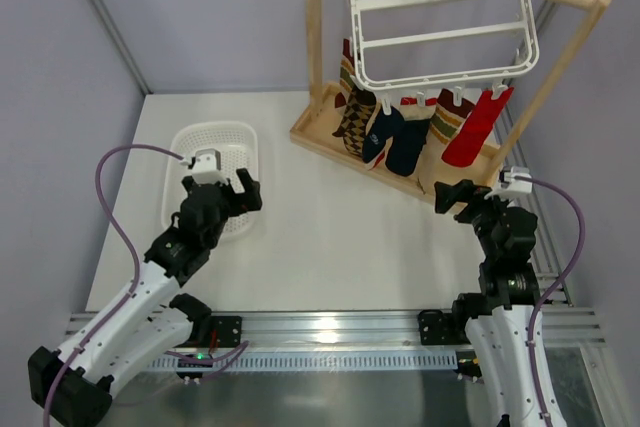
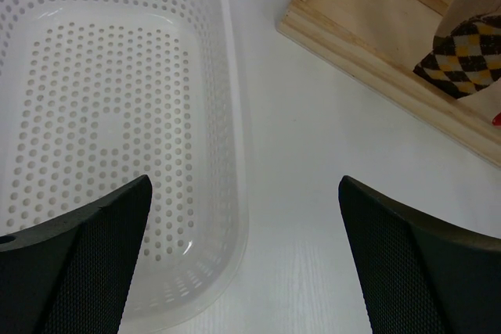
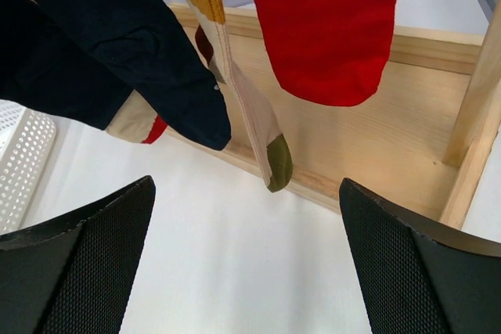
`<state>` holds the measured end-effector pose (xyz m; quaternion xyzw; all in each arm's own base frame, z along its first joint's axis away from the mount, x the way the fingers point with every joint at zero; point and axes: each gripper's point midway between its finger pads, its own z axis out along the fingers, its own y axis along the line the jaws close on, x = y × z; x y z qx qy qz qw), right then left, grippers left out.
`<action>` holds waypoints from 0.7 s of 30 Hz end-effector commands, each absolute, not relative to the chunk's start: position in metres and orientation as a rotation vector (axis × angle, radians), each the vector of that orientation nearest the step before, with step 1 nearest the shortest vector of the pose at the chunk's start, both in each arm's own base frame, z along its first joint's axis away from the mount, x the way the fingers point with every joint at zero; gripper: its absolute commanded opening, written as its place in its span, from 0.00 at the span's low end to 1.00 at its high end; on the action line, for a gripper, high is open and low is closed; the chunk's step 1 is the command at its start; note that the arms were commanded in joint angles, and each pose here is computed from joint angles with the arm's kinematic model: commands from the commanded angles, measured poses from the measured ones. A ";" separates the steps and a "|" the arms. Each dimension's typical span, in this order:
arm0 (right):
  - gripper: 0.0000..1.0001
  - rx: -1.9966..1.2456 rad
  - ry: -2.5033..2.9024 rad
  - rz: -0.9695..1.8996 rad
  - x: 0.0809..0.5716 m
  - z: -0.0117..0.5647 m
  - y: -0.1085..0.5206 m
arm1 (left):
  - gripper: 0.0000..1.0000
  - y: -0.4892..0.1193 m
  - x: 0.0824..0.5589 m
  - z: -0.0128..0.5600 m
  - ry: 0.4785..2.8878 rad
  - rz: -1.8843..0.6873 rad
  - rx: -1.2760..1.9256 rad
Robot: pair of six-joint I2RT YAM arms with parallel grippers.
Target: Remove the socks clipped to the hanger
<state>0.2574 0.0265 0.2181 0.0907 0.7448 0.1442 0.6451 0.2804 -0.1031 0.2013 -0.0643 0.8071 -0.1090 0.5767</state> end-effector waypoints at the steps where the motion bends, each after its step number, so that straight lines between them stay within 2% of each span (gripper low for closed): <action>1: 1.00 0.116 1.600 0.368 0.261 0.246 0.037 | 1.00 -0.113 0.281 0.216 1.825 -0.328 -0.119; 4: 1.00 0.103 1.575 0.351 0.262 0.252 0.035 | 1.00 -0.122 0.279 0.213 1.820 -0.377 -0.067; 9: 1.00 0.210 1.534 0.167 0.270 0.272 0.001 | 1.00 -0.132 0.279 0.210 1.852 -0.408 -0.025; 16: 1.00 0.206 1.561 0.063 0.312 0.302 -0.015 | 1.00 -0.144 0.278 0.220 1.831 -0.472 0.019; 21: 1.00 0.223 1.580 0.034 0.330 0.297 -0.022 | 1.00 -0.143 0.276 0.219 1.825 -0.473 0.017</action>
